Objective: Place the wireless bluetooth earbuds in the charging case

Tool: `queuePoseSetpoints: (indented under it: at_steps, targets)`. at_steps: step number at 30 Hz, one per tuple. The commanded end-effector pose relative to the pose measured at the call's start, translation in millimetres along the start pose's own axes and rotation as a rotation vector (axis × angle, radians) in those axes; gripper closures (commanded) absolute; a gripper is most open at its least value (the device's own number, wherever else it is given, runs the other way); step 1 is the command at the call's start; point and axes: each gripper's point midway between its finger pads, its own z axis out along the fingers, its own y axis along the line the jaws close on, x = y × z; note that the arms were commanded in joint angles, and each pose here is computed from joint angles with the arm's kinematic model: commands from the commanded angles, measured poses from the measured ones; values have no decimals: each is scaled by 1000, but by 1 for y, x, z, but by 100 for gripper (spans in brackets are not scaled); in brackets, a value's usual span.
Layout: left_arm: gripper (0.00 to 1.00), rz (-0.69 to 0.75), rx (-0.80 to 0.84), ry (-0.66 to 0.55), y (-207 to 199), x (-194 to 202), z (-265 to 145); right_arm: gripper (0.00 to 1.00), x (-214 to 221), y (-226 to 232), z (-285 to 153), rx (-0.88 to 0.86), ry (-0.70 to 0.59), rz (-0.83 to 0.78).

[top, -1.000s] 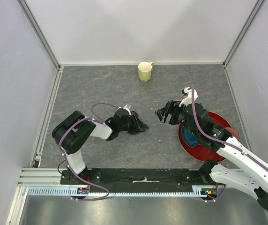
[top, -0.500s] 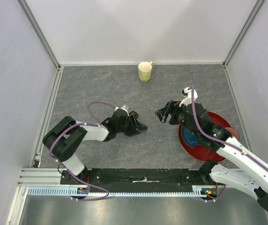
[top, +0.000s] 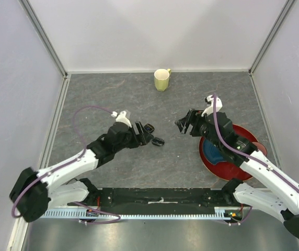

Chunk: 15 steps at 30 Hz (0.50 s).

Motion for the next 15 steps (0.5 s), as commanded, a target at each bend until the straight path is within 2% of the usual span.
queuePoseSetpoints:
  at_steps: [1, 2, 4, 6, 9, 13, 15]
  targets:
    - [14, 195, -169, -226, 27, -51, -40, 15, -9, -6, 6, -16, 5, 42]
    - [13, 212, -159, -273, 22, -62, -53, 14, -8, -7, 8, -21, 16, 55]
    - [13, 259, -238, -309, 36, -71, -66, 13, -7, -15, 12, -12, 33, 71]
    - [12, 315, -243, -331, 33, -80, -74, 12, -12, -28, 17, 14, 30, 82]
    - [12, 377, -307, -322, 39, -87, -83, 8, -13, -48, 24, 19, 58, 119]
    - [11, 449, -265, -251, 37, -84, -74, 3, -10, -78, 38, 22, 123, 179]
    - [11, 412, -271, -261, 50, -96, -69, 2, -6, -93, 46, 61, 147, 172]
